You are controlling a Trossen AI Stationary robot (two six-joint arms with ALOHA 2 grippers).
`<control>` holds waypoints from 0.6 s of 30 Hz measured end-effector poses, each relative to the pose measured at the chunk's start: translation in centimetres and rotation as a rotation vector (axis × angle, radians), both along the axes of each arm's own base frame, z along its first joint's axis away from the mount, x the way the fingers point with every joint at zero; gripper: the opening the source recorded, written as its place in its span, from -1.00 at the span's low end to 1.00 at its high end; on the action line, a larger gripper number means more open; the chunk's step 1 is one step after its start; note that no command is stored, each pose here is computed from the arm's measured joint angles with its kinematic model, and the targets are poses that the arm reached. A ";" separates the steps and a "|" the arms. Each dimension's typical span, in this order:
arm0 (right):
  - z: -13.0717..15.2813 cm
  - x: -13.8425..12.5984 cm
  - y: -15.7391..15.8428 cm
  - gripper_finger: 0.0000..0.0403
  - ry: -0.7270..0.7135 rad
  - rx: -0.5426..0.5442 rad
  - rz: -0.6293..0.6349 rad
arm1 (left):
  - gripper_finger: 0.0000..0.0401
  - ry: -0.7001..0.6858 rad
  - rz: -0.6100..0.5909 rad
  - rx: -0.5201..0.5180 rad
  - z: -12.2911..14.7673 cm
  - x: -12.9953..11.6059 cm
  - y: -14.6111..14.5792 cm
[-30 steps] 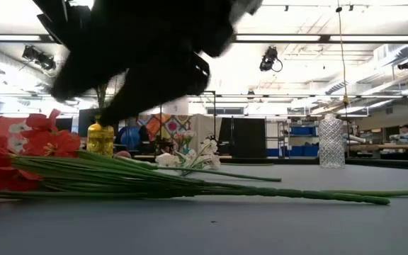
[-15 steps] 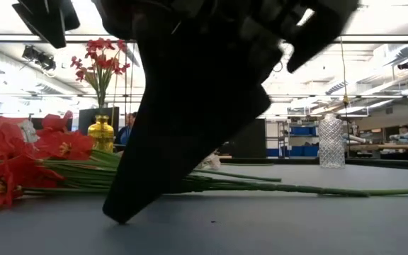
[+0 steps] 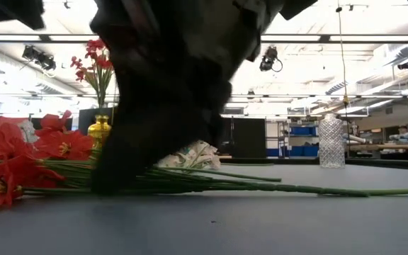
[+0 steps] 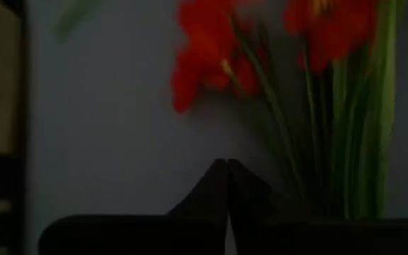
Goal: Sort flowers into vase by color
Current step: Put the red flowers into the yellow transparent flower vase
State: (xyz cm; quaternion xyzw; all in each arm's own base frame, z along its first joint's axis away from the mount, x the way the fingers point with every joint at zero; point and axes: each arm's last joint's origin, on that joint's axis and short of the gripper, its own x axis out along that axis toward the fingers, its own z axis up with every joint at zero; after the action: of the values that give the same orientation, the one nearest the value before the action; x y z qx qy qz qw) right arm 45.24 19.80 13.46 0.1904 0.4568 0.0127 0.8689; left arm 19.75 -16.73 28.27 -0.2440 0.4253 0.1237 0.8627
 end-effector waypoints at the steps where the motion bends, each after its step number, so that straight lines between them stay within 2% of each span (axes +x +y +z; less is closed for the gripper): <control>1: 0.3 0.2 0.0 -0.96 -0.027 0.017 -0.013 | 0.14 -0.007 0.005 -0.004 0.0 -0.3 -0.3; 7: 1.0 1.4 -0.9 -0.98 -0.119 0.082 -0.124 | 0.14 -0.064 -0.001 0.043 0.5 -2.1 -1.1; 11: 1.9 1.4 -1.3 -0.88 -0.121 0.098 -0.076 | 0.14 -0.054 -0.002 0.078 1.2 -3.0 0.0; 14: 2.7 0.7 -1.7 -0.71 -0.066 0.058 -0.029 | 0.14 -0.056 -0.008 0.107 1.7 -3.5 0.8; 18: 4.5 -0.7 -1.8 -0.43 -0.031 -0.072 0.042 | 0.14 -0.078 -0.040 0.143 2.4 -3.7 1.6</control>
State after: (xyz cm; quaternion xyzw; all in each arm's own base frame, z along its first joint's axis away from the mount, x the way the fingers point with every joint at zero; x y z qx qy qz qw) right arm 44.54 17.97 17.99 0.1491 0.4472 0.0178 0.8817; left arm 16.10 -15.11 30.64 -0.1780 0.3864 0.1269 0.8960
